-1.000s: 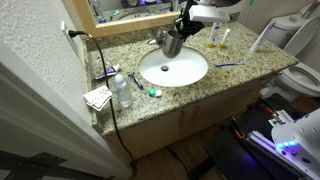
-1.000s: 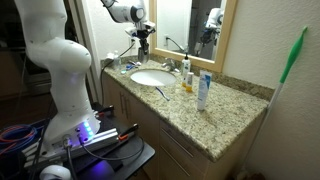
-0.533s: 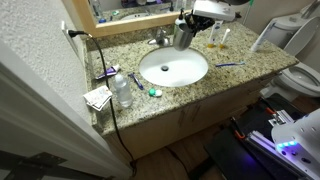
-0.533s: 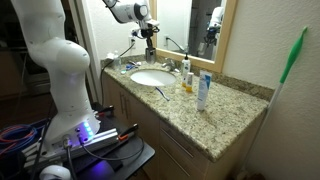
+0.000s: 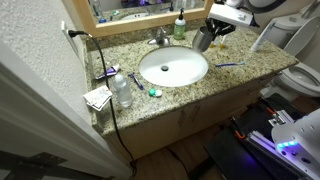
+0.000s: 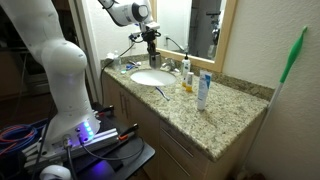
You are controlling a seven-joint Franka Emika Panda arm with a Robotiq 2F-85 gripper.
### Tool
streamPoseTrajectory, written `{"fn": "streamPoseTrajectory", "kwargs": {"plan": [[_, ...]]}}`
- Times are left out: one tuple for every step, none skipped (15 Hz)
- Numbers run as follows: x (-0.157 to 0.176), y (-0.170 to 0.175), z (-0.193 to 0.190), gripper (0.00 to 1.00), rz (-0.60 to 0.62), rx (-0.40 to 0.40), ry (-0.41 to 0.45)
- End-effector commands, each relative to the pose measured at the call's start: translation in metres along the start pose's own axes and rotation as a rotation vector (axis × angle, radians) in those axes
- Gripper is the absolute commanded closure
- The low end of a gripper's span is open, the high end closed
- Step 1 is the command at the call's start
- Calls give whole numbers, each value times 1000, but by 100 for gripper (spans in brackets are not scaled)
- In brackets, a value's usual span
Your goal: Close the faucet, move the cup to the right of the counter, then pick the toothbrush and put it in the cup
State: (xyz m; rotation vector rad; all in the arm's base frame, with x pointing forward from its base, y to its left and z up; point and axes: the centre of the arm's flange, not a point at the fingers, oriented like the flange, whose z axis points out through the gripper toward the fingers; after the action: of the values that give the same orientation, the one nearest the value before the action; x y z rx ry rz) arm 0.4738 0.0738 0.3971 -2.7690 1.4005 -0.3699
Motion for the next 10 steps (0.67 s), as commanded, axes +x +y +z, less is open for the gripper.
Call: {"fn": "streamPoseTrajectory", "kwargs": {"plan": [[-1,1,0,98,3,1,1],[7,5,0,98,45,-14,14],[15,13,0,98,89,-13,18],[21,22,1,98,146,-19,27],[27,32,2,98,193,-28,28],[31,43,3,98,244,-33,32],[37,51,6,98,284,-42,30],[39,60,9,98,322,-54,25],[42,67,13,98,358,-69,24],[45,75,17,98,393,-81,20]]}}
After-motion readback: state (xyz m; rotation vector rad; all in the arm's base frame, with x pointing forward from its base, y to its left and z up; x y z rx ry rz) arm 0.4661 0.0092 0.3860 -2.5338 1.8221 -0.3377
